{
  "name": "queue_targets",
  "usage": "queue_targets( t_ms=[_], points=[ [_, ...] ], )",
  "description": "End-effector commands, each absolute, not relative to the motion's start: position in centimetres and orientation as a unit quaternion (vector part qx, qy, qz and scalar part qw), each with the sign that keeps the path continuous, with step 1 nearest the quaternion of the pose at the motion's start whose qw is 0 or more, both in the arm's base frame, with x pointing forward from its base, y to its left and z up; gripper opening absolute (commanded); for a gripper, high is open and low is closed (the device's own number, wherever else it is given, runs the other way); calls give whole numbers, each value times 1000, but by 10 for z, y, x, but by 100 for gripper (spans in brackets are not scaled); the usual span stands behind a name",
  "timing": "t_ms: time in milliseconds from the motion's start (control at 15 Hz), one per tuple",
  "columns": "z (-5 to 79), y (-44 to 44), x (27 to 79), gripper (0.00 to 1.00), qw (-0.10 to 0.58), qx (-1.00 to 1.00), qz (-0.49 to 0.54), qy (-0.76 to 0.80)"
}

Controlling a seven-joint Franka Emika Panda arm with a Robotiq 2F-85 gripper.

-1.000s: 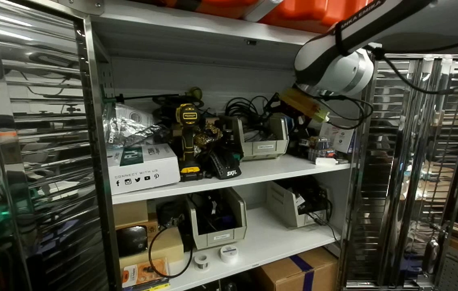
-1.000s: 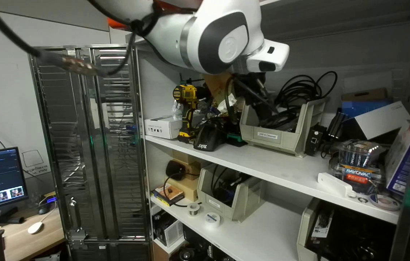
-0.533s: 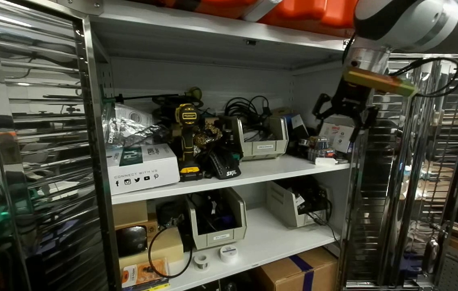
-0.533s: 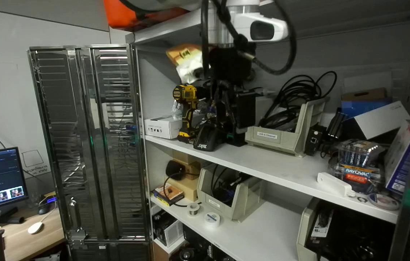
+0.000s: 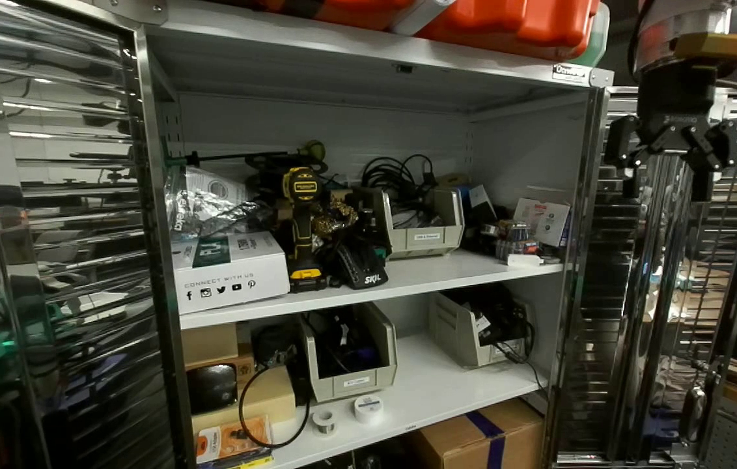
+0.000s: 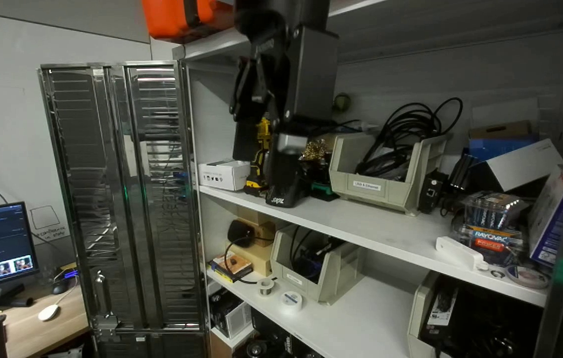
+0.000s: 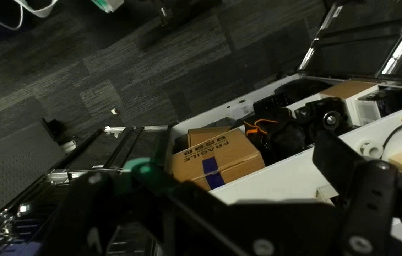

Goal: Put the cable inside the compartment.

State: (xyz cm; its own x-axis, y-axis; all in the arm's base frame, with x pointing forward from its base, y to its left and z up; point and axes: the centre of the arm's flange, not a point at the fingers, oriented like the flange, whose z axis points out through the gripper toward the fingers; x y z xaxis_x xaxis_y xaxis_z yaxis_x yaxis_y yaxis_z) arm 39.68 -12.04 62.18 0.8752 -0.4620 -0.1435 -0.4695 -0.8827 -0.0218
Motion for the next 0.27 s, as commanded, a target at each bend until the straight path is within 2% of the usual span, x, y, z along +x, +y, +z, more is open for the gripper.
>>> queue_targets(
  t_ms=[0, 200],
  points=[
    [626, -121, 394, 100, 28, -969, 66, 235],
    [627, -121, 393, 100, 28, -970, 67, 231]
  ],
)
